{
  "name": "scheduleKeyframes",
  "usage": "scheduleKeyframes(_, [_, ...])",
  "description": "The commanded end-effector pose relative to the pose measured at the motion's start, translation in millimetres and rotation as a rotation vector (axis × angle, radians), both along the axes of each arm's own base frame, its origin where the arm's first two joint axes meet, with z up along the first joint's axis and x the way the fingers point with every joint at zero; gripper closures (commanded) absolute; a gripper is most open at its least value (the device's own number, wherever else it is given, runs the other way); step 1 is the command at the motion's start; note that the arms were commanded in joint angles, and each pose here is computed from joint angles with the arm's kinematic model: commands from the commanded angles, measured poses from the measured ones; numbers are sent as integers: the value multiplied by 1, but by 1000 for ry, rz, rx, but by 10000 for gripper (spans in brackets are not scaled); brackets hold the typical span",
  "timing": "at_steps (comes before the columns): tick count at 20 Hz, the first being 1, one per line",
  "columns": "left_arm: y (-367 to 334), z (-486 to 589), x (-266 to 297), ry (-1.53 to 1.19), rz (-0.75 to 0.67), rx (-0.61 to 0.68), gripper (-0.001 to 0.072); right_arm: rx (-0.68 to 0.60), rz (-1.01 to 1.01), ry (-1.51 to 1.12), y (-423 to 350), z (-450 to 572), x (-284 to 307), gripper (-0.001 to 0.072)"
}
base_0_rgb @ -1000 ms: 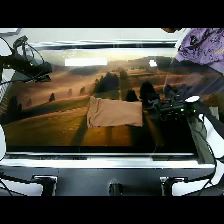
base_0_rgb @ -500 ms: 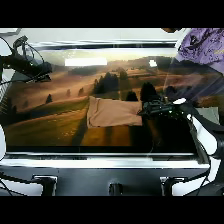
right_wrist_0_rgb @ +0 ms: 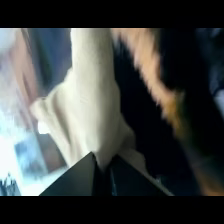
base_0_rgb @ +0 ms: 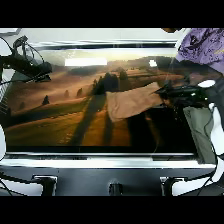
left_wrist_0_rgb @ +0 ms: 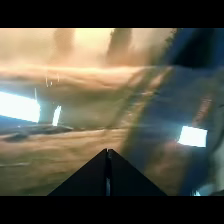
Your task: Fold the clothes and pants, and hang the long-sleeved shirts on hangers.
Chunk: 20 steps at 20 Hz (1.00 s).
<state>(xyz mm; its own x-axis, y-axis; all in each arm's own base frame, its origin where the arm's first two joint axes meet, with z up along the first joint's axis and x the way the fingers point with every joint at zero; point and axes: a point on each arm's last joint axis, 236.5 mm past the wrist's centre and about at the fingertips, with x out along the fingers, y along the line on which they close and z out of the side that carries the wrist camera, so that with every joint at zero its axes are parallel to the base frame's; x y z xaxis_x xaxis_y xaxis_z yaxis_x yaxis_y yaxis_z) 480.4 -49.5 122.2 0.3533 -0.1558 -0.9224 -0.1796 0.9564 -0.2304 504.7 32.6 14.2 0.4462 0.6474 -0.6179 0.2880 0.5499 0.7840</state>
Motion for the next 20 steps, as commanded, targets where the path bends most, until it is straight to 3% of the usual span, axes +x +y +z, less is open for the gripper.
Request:
scheduleKeyframes(1, [0, 0, 0, 0, -1, 0, 692, -57, -167, -44, -75, 42, 21, 688])
scheduleKeyframes(6, [0, 0, -1, 3, -1, 0, 691, -102, -400, -99, -180, 88, 19, 688])
scheduleKeyframes(11, [0, -3, -7, 32, -4, 3, 691, -192, -625, -66, -268, 113, -26, 689])
scheduleKeyframes(20, [0, -4, -10, 46, -7, 4, 691, -386, -883, 135, -320, 139, -118, 690])
